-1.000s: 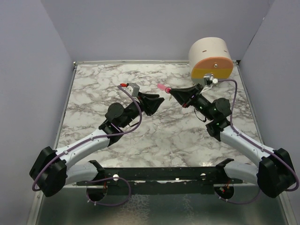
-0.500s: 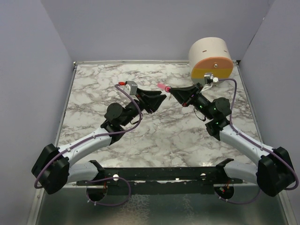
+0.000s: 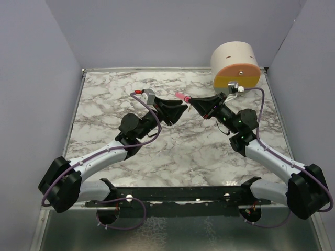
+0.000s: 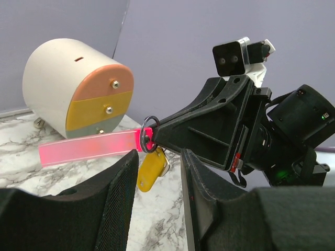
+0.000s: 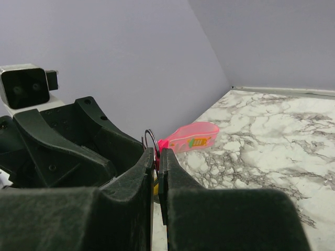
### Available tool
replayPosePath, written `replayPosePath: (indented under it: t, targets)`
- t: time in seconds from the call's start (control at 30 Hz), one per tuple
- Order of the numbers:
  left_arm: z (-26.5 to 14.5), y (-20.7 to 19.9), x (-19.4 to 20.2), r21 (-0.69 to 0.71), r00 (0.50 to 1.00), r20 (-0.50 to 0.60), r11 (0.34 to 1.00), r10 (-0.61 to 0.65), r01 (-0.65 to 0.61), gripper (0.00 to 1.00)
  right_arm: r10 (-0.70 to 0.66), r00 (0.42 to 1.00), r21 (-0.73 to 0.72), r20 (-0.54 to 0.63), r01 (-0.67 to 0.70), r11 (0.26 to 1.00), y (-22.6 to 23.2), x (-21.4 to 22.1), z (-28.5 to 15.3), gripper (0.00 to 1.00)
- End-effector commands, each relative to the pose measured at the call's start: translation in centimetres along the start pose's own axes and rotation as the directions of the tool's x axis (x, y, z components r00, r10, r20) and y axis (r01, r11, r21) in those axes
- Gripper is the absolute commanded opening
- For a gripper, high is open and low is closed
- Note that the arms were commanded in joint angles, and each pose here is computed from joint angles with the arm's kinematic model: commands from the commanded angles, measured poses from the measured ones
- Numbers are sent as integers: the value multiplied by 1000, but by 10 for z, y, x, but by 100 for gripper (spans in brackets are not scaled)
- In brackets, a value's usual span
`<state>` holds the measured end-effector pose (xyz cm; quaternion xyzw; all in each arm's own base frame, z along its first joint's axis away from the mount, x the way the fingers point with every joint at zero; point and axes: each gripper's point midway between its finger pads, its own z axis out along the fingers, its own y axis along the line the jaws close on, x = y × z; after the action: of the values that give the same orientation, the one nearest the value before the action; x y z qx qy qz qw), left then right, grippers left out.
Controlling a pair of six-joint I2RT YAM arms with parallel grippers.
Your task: Put the keys on the keyring
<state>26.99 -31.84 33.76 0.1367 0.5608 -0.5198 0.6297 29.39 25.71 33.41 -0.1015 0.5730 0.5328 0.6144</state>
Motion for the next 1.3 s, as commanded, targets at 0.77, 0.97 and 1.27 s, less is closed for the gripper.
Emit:
replayPosePath:
  t: [0.77,0.97,1.27]
  targets:
    - [15,-17,-20,119,997,72,993,-31,22,24,2,999,-58,44,0,998,11,-12,2,1]
    - [15,-19,-22,132,996,81,991,-35,24,22,7,999,-57,38,-5,998,9,-8,0,1]
    - [18,-20,-23,144,995,86,989,-41,28,22,10,1000,-59,29,-8,998,8,-4,-1,1]
